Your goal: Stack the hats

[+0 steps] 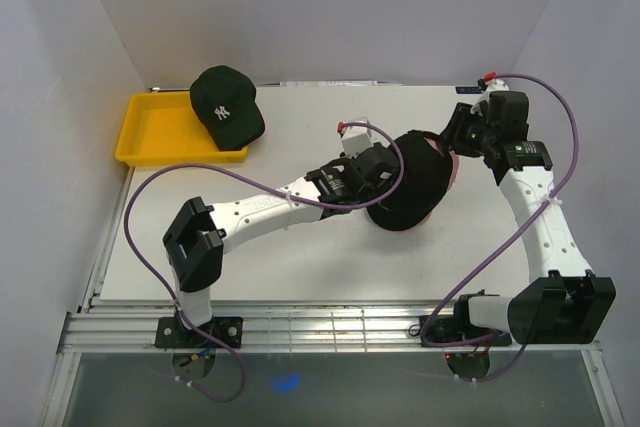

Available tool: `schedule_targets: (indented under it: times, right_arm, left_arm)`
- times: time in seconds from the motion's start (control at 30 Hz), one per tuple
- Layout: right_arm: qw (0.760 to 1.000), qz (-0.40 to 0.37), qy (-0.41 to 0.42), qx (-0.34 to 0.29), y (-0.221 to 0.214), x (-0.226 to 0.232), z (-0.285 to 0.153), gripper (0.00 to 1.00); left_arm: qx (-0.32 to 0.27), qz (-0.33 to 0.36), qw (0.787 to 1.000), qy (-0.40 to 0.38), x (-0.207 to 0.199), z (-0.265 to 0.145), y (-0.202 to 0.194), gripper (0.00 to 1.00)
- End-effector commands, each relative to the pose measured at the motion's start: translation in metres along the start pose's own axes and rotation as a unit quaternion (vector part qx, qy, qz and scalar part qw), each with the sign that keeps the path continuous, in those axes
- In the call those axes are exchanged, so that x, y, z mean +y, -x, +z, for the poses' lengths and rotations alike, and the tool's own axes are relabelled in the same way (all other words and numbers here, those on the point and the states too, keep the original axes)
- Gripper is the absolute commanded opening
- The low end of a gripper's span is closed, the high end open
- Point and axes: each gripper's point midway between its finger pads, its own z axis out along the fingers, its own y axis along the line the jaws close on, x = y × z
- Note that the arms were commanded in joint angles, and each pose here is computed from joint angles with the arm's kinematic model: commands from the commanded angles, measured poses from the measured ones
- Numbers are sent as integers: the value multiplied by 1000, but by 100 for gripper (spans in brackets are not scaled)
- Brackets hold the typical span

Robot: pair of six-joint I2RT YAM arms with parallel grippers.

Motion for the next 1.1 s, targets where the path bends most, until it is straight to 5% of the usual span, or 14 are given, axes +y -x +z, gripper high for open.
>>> schedule_targets:
  times: [0.0, 0.7, 1.07]
  right_arm:
    - [999, -9, -31, -29, 20, -10, 3, 45]
    - [997, 17, -49, 51, -40, -40, 47, 36]
    - [995, 30, -46, 81, -62, -43, 59, 35]
  left_arm:
    - [-1, -3, 1000, -7, -6, -4, 9, 53]
    - [-9, -2, 1000, 13, 8, -4, 9, 53]
    - [5, -13, 999, 43, 48, 3, -5, 51]
